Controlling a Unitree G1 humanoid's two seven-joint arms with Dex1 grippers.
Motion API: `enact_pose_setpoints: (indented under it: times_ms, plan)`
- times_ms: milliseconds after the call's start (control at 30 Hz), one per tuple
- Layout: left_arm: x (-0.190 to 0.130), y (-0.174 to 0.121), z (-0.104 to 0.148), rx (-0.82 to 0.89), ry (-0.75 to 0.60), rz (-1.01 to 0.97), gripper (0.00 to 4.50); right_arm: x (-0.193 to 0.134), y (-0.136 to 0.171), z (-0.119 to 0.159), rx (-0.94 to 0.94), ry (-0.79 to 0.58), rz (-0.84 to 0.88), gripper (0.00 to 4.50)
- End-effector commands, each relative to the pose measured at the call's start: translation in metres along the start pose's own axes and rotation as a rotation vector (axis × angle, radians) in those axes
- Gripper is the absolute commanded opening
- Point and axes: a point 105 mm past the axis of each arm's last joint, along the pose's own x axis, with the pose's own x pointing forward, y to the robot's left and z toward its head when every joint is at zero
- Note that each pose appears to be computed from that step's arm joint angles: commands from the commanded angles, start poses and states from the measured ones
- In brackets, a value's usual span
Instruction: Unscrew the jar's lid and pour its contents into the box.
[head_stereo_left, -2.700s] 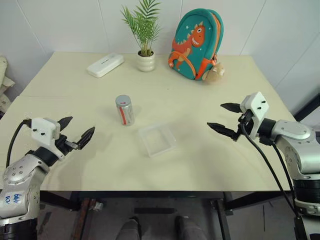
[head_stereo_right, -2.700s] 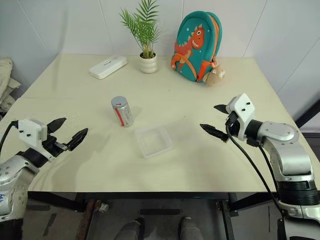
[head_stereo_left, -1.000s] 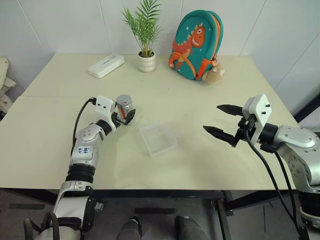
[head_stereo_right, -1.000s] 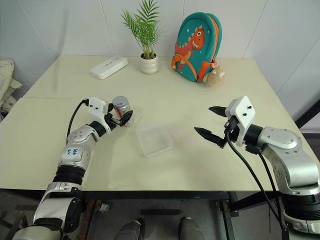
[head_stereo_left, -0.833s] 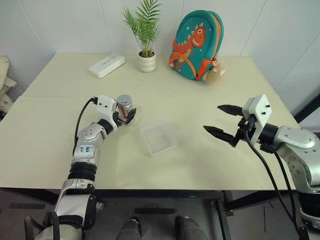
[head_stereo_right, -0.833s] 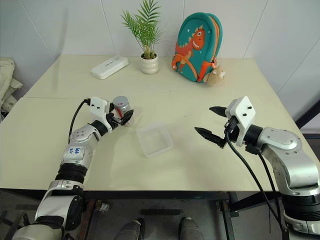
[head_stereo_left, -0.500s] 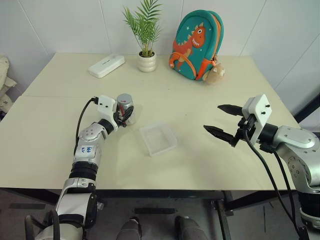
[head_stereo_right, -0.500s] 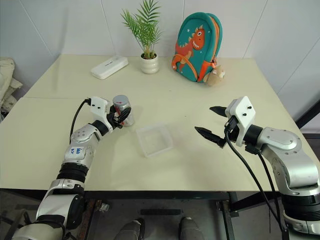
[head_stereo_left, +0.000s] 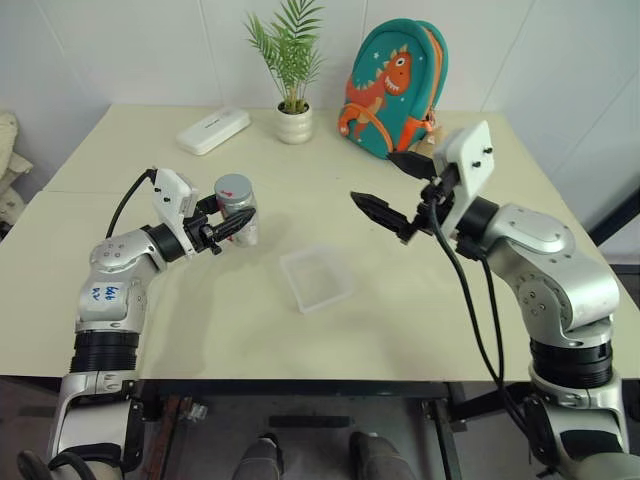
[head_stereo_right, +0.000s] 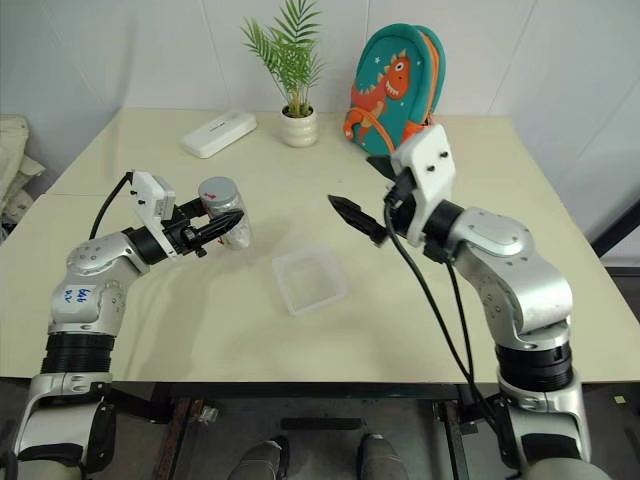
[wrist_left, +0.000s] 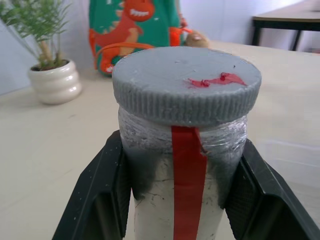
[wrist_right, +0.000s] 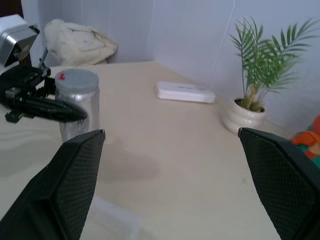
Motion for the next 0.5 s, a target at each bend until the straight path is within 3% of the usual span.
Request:
enact_pose_setpoints:
  times_ms: [33, 500]
  plan:
    - [0.001, -0.02, 0.017, 0.036, -0.029, -0.129, 2.02, 0.016, 0.027, 0.015, 0.039, -0.06, 0.035, 4.5]
    - [0.028, -0.054, 0.033, -0.03, -0.097, -0.369, 2.02, 0.055, 0.073, 0.009, 0.195, -0.055, 0.058, 4.5]
